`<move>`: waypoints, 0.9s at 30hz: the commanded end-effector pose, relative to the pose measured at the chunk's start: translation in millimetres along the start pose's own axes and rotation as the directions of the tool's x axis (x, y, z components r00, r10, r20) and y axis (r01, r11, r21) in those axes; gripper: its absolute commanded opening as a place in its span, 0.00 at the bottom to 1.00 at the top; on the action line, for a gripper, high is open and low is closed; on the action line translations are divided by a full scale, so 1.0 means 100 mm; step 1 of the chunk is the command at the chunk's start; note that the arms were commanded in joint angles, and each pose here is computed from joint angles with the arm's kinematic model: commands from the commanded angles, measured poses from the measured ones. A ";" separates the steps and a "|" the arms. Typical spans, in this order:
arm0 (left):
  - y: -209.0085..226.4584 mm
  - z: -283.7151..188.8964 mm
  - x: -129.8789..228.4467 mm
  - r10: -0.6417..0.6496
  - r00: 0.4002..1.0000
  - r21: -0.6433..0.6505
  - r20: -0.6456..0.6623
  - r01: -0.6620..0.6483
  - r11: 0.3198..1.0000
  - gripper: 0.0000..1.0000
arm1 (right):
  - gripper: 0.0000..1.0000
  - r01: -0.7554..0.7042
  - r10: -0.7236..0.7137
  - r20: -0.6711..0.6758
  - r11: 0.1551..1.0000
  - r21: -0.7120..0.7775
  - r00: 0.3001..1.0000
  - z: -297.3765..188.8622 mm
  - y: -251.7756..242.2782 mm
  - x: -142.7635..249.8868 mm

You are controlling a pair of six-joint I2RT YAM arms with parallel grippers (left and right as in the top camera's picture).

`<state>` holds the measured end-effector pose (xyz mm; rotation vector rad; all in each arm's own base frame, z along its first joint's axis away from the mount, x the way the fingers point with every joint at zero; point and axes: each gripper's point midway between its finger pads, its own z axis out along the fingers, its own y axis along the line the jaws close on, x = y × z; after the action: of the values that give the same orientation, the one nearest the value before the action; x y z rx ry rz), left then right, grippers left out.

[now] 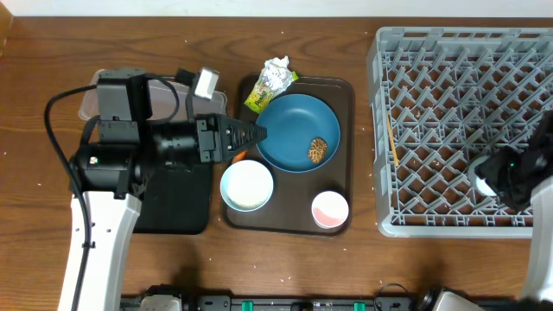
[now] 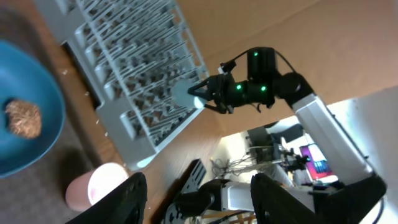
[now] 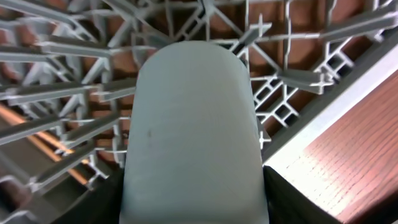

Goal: Sort waste into correct bins and load items into the dishwasher rack
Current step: 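Place the light blue cup upside down in the rack with the right gripper, then grasp the pink cup with the left gripper and lift it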

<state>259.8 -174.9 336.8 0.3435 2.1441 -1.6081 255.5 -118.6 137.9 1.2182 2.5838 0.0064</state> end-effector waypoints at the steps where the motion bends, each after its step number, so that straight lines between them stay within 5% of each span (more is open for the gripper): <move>1: 0.09 0.06 0.06 0.046 0.999 -0.104 -0.014 -0.048 0.993 0.55 | 0.63 -0.020 0.021 -0.042 0.999 0.035 0.999 0.12 -0.07 0.03; 5: 0.26 0.18 0.19 0.043 0.997 -0.232 -0.060 -0.056 0.971 0.55 | 0.79 -0.023 0.019 -0.057 0.997 -0.069 0.998 -0.02 0.12 0.05; 10: 0.54 0.33 0.38 0.079 0.987 -0.461 -0.138 -0.135 0.877 0.55 | 0.83 0.043 -0.032 0.056 0.975 -0.217 0.998 -0.56 0.35 -0.06; 12: 0.62 0.37 0.45 0.106 0.979 -0.539 -0.174 -0.184 0.822 0.55 | 0.99 0.075 -0.037 0.144 0.959 -0.273 0.989 -0.83 0.42 -0.11; 18: 0.80 0.52 0.64 0.135 0.954 -0.669 -0.270 -0.286 0.686 0.55 | 0.92 0.199 -0.100 0.242 0.879 -0.433 0.965 -1.31 0.60 0.10; 21: 0.86 0.62 0.74 0.117 0.944 -0.679 -0.309 -0.305 0.668 0.55 | 0.80 0.215 -0.103 0.260 0.867 -0.450 0.960 -1.41 0.60 0.18; 27: 1.15 0.94 1.02 0.025 0.907 -0.690 -0.420 -0.337 0.640 0.55 | 0.78 0.221 -0.131 0.228 0.875 -0.430 0.965 -1.36 0.55 0.27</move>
<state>234.4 -231.5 190.3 0.6078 2.6715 -0.5321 246.2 -50.0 267.8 0.8102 2.3118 0.3967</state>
